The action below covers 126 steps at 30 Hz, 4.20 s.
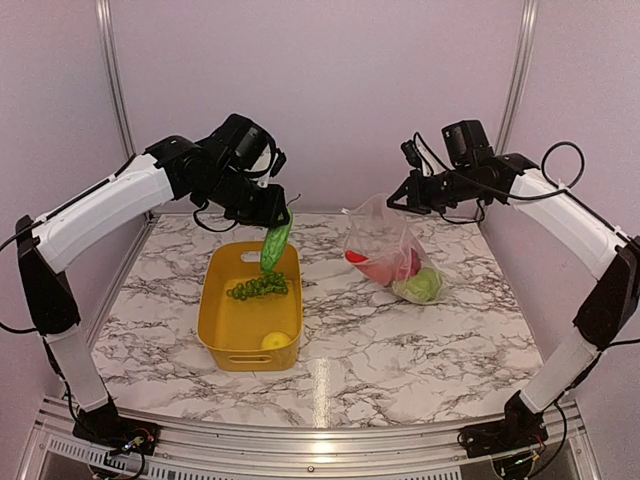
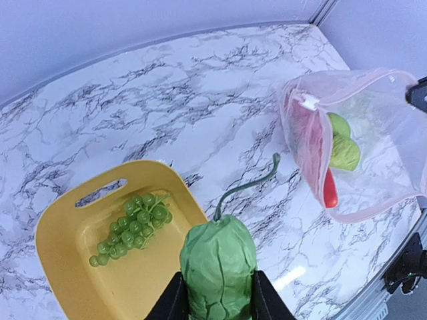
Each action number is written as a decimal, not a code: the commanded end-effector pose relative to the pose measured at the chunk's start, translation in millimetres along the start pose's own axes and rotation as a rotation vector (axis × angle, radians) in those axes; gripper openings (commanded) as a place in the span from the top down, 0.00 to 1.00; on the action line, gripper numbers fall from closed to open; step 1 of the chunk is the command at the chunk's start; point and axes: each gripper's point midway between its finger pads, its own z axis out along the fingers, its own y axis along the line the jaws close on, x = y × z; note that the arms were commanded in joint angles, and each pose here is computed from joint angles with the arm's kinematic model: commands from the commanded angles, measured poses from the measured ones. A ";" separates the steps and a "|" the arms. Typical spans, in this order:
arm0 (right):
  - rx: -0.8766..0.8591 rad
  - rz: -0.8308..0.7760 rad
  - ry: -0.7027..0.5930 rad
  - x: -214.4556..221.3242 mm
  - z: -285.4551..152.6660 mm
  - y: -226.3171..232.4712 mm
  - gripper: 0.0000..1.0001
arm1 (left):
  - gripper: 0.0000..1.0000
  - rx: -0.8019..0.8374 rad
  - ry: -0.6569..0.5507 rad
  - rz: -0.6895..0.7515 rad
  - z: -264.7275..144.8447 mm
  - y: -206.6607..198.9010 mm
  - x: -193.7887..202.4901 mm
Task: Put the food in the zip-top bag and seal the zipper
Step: Place the fake vegetable in the zipper food storage bag, then adjust the zipper food storage bag at the center of the board.
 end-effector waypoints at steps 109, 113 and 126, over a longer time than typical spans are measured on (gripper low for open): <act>0.169 -0.112 -0.084 -55.1 -31.3 16.6 1.00 | 1.00 0.292 -0.454 -0.166 -46.7 -142.8 -94.9; 0.135 -0.115 -0.099 -60.4 -32.1 22.4 1.00 | 1.00 0.262 -0.316 -0.234 8.4 -108.3 -75.3; 0.210 -0.169 -0.207 -96.4 -64.4 22.1 1.00 | 0.77 0.463 -0.365 -0.261 24.5 -140.1 -110.5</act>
